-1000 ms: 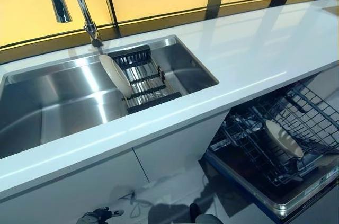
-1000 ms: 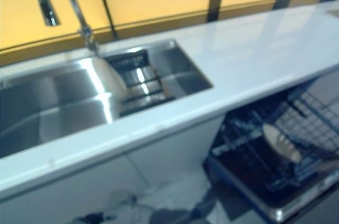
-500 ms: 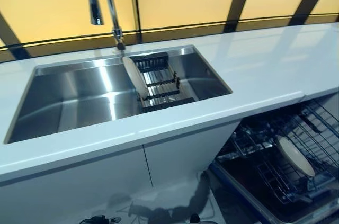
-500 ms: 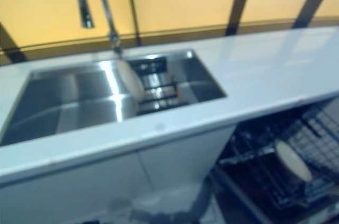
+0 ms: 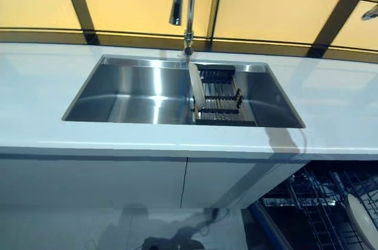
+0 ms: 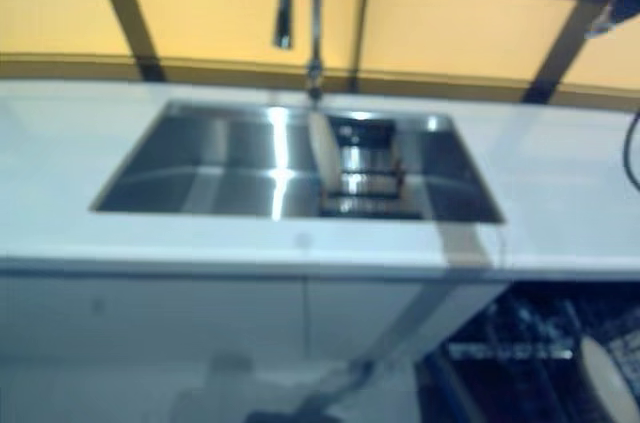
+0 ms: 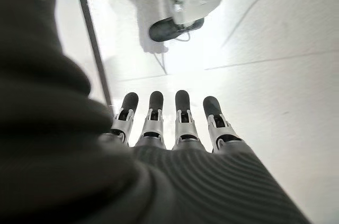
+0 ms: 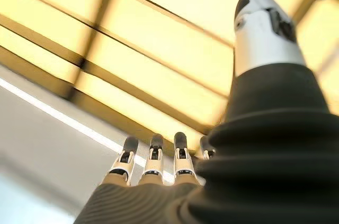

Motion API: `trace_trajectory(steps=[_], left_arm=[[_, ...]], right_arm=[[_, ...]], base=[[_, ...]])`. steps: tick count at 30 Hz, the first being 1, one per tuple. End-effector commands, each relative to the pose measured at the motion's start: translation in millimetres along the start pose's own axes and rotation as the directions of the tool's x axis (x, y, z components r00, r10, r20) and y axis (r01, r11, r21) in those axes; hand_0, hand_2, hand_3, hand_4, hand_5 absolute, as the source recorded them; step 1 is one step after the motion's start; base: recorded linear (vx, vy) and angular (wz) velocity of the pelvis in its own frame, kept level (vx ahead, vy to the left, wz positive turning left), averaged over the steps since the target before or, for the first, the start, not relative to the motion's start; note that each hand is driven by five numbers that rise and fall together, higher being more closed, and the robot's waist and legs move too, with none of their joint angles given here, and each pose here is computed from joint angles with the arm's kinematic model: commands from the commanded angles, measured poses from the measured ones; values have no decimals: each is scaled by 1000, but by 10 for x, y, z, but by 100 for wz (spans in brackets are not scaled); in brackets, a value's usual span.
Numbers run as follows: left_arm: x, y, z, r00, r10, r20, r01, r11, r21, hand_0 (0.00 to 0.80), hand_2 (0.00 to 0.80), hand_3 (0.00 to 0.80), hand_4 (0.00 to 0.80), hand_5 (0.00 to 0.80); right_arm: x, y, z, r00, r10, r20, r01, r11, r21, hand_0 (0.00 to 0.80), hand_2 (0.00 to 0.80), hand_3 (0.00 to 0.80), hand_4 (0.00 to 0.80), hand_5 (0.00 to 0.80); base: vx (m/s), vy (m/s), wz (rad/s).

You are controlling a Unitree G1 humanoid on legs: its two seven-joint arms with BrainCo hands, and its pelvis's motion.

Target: Take plates into dishwasher

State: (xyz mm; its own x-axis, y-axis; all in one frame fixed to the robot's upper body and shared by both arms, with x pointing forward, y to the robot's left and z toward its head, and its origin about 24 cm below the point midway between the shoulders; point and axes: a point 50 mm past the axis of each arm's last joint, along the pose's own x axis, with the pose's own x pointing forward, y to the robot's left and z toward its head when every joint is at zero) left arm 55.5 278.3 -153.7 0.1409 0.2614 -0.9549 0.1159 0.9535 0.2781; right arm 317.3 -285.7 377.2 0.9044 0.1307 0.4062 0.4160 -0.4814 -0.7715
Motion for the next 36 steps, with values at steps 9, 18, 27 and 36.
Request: trace_trajectory(steps=[9, 18, 27, 36], left_arm=[[-53, 358, 303, 990, 112, 89, -108, 993, -55, 0, 0, 0, 0, 0], [-64, 388, 372, 984, 123, 125, -117, 991, -58, 0, 0, 0, 0, 0], [-65, 375, 416, 984, 110, 139, -103, 993, -56, 0, 0, 0, 0, 0], [-69, 374, 467, 983, 106, 151, -98, 994, -57, 0, 0, 0, 0, 0]], right_arm=[[131, -681, 212, 957, -237, 166, 278, 911, -303, 0, 0, 0, 0, 0], [184, -683, 400, 947, -237, 218, 292, 918, -268, 0, 0, 0, 0, 0], [225, -611, 590, 938, -195, 285, 270, 929, -253, 0, 0, 0, 0, 0], [251, -605, 714, 928, -167, 332, 267, 921, -283, 0, 0, 0, 0, 0]], base=[[-68, -17, 21], [-41, -2, 11], [0, 0, 0], [0, 0, 0]])
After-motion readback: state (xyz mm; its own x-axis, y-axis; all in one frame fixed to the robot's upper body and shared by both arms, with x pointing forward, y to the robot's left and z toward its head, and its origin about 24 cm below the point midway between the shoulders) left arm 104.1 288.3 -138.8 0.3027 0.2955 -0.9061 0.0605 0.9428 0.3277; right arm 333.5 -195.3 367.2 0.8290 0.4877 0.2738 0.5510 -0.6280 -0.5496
